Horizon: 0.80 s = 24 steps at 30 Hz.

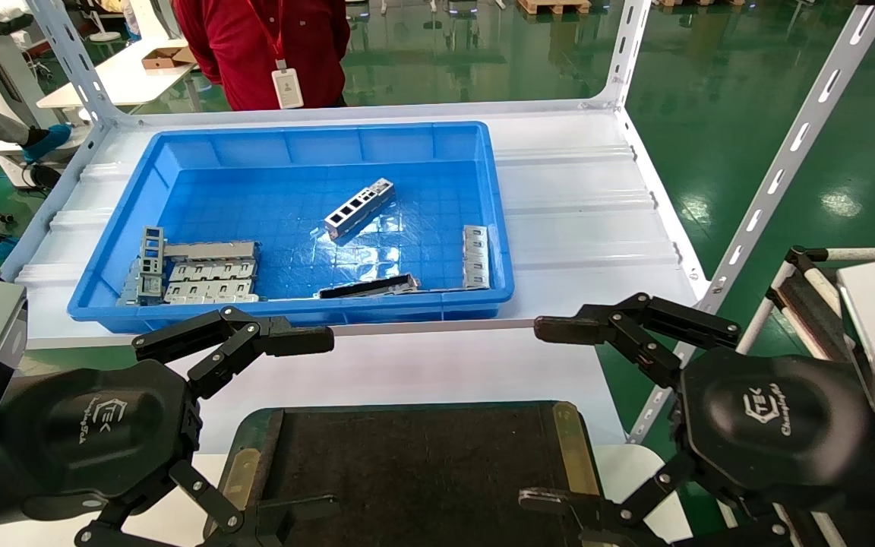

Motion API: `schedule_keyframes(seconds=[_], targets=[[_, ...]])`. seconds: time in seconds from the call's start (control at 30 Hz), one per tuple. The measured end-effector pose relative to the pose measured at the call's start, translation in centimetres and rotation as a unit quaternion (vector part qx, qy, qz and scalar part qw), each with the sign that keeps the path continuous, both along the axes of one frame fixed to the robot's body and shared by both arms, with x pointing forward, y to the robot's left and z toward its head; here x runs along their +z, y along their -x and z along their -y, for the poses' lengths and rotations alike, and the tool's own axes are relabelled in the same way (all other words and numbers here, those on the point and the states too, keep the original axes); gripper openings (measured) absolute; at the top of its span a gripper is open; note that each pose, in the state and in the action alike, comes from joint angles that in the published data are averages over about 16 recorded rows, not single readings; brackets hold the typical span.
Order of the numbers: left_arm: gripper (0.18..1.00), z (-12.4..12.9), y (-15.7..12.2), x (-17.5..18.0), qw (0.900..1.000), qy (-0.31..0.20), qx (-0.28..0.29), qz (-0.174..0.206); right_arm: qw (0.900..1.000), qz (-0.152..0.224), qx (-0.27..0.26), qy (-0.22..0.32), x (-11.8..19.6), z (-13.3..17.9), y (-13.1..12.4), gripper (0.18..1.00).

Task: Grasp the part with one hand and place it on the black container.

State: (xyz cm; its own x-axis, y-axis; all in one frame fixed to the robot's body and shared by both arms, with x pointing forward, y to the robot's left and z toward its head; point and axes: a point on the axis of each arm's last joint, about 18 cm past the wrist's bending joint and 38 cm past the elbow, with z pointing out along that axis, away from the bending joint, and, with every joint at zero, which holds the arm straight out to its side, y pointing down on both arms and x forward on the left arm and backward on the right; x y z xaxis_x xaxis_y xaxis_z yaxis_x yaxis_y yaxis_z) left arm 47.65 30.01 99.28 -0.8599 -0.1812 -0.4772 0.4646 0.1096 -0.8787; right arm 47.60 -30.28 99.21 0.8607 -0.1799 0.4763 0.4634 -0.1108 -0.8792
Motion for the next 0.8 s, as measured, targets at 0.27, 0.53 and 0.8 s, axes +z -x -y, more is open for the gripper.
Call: schedule_keyframes(seconds=[0.27, 0.53, 0.8], targets=[[1.001, 0.0, 0.0, 0.0, 1.0, 0.0, 0.0, 0.0, 1.0, 0.0, 0.0, 0.0, 0.0, 0.0, 0.0, 1.001], [1.001, 0.0, 0.0, 0.0, 1.0, 0.0, 0.0, 0.0, 1.0, 0.0, 0.0, 0.0, 0.0, 0.0, 0.0, 1.001], [1.001, 0.0, 0.0, 0.0, 1.0, 0.0, 0.0, 0.0, 1.0, 0.0, 0.0, 0.0, 0.0, 0.0, 0.0, 1.001]])
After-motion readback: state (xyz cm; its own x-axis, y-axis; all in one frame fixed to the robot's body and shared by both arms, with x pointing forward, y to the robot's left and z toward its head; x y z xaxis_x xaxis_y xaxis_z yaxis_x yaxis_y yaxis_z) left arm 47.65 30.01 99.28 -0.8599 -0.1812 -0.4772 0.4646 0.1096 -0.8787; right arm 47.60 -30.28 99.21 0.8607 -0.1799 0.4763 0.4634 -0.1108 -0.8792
